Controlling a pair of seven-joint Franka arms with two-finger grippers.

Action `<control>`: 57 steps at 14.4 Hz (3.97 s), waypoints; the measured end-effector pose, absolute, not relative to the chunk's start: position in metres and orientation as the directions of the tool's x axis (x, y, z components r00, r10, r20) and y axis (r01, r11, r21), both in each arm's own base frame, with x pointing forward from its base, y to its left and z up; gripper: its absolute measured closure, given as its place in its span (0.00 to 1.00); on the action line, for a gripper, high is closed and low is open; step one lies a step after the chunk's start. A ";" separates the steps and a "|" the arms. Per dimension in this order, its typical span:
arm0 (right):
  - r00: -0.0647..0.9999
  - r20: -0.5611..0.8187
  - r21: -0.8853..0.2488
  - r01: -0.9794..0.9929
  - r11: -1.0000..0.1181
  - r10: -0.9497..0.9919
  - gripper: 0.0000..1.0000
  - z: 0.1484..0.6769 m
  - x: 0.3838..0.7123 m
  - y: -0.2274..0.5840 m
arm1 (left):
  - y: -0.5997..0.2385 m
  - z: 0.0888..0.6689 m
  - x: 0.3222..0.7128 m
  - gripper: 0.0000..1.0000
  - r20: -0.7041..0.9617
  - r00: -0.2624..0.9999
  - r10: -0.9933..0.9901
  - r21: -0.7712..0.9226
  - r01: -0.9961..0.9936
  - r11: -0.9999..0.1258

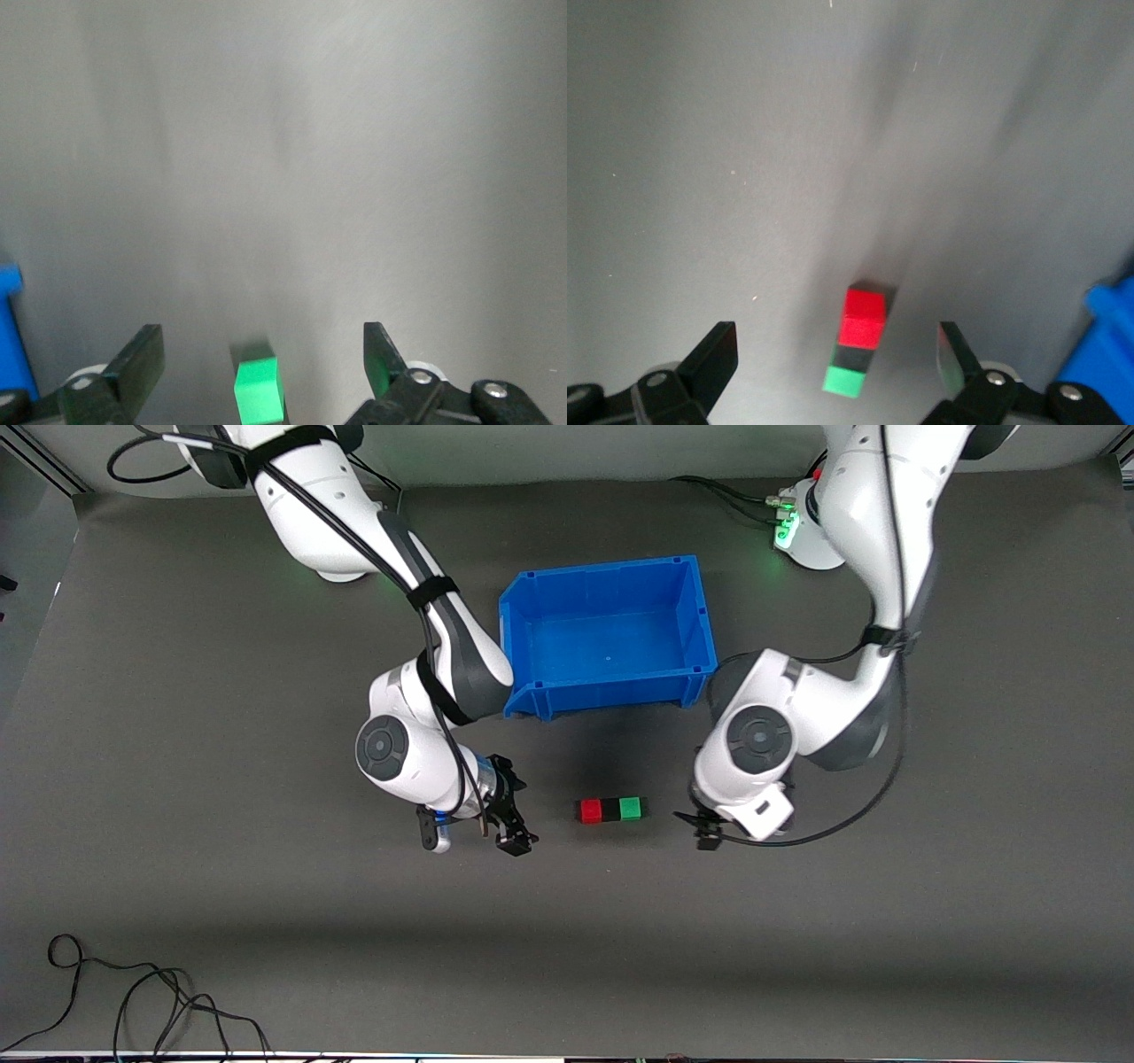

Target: Attach green and red cubes to black cube

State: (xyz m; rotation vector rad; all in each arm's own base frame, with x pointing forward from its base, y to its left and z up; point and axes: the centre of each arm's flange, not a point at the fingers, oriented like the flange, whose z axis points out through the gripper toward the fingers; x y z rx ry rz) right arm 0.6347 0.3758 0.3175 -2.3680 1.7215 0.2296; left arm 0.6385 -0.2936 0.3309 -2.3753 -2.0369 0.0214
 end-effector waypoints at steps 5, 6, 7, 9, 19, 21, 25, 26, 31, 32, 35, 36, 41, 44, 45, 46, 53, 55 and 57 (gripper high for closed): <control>0.541 -0.159 0.006 -0.836 -0.549 -0.826 0.00 0.410 0.624 0.321 | -0.156 0.383 0.667 0.00 0.004 0.435 0.900 -0.065 0.899 -0.434; 0.582 -0.160 0.002 -0.808 -0.590 -0.797 0.00 0.428 0.624 0.304 | -0.123 0.400 0.667 0.00 -0.001 0.492 0.870 -0.071 0.868 -0.491; 0.621 -0.153 -0.006 -0.779 -0.628 -0.769 0.00 0.442 0.624 0.288 | -0.093 0.418 0.666 0.00 -0.006 0.545 0.839 -0.074 0.836 -0.544; 0.689 -0.093 0.000 -0.722 -0.692 -0.719 0.00 0.463 0.622 0.257 | -0.046 0.453 0.657 0.00 -0.012 0.638 0.770 -0.071 0.768 -0.637; 0.947 0.056 0.040 -0.320 -0.947 -0.317 0.00 0.572 0.577 0.089 | 0.046 0.526 0.563 0.00 -0.117 0.958 0.261 -0.084 0.252 -0.964; 0.976 0.080 0.041 -0.207 -0.978 -0.203 0.00 0.592 0.571 0.066 | 0.051 0.536 0.558 0.00 -0.114 0.968 0.222 -0.073 0.215 -0.974; 0.995 0.099 0.056 -0.028 -0.998 -0.022 0.00 0.610 0.567 0.028 | 0.023 0.565 0.576 0.00 -0.057 0.984 0.168 -0.058 0.165 -0.985; 0.995 0.097 0.058 -0.017 -0.998 -0.011 0.00 0.609 0.567 0.020 | 0.020 0.571 0.583 0.00 -0.046 0.986 0.161 -0.054 0.158 -0.986; 0.996 0.092 0.062 -0.017 -0.998 -0.011 0.00 0.612 0.567 -0.006 | 0.000 0.598 0.602 0.00 0.029 0.997 -0.076 -0.035 -0.075 -0.997; 0.996 0.086 0.063 -0.023 -0.998 -0.018 0.00 0.611 0.567 -0.016 | -0.003 0.606 0.602 0.00 0.045 0.994 -0.097 -0.037 -0.096 -0.995; 0.997 0.079 0.064 -0.023 -0.998 -0.018 0.00 0.610 0.566 -0.020 | -0.003 0.628 0.596 0.00 0.074 0.991 -0.113 -0.041 -0.110 -0.993; 0.997 0.078 0.064 -0.016 -0.998 -0.011 0.00 0.609 0.566 -0.017 | -0.003 0.632 0.592 0.00 0.076 0.991 -0.109 -0.031 -0.107 -0.994; 0.998 0.069 0.065 -0.009 -0.998 -0.004 0.00 0.607 0.573 -0.012 | 0.011 0.636 0.589 0.00 0.081 0.993 -0.087 0.008 -0.088 -0.996; 0.999 0.040 0.046 -0.014 -0.999 -0.012 0.00 0.605 0.572 -0.013 | 0.011 0.630 0.591 0.00 0.072 0.993 -0.088 0.010 -0.089 -0.996; 0.999 0.037 0.029 -0.018 -0.999 -0.017 0.00 0.605 0.572 -0.013 | 0.011 0.627 0.593 0.00 0.068 0.994 -0.088 0.011 -0.089 -0.996; 0.999 0.033 0.019 -0.022 -1.000 -0.021 0.00 0.605 0.572 -0.014 | 0.011 0.625 0.594 0.00 0.065 0.994 -0.088 0.012 -0.089 -0.996; 0.999 -0.027 0.006 -0.024 -1.000 -0.024 0.00 0.603 0.565 -0.013 | -0.019 0.627 0.593 0.00 0.066 0.996 -0.055 0.018 -0.056 -0.998; 0.999 -0.039 -0.002 -0.023 -1.000 -0.023 0.00 0.603 0.563 -0.011 | -0.025 0.626 0.593 0.00 0.065 0.997 -0.050 0.020 -0.051 -0.999; 0.999 -0.041 -0.014 -0.021 -1.000 -0.020 0.00 0.603 0.563 -0.009 | -0.027 0.625 0.593 0.00 0.062 0.997 -0.051 0.020 -0.052 -0.998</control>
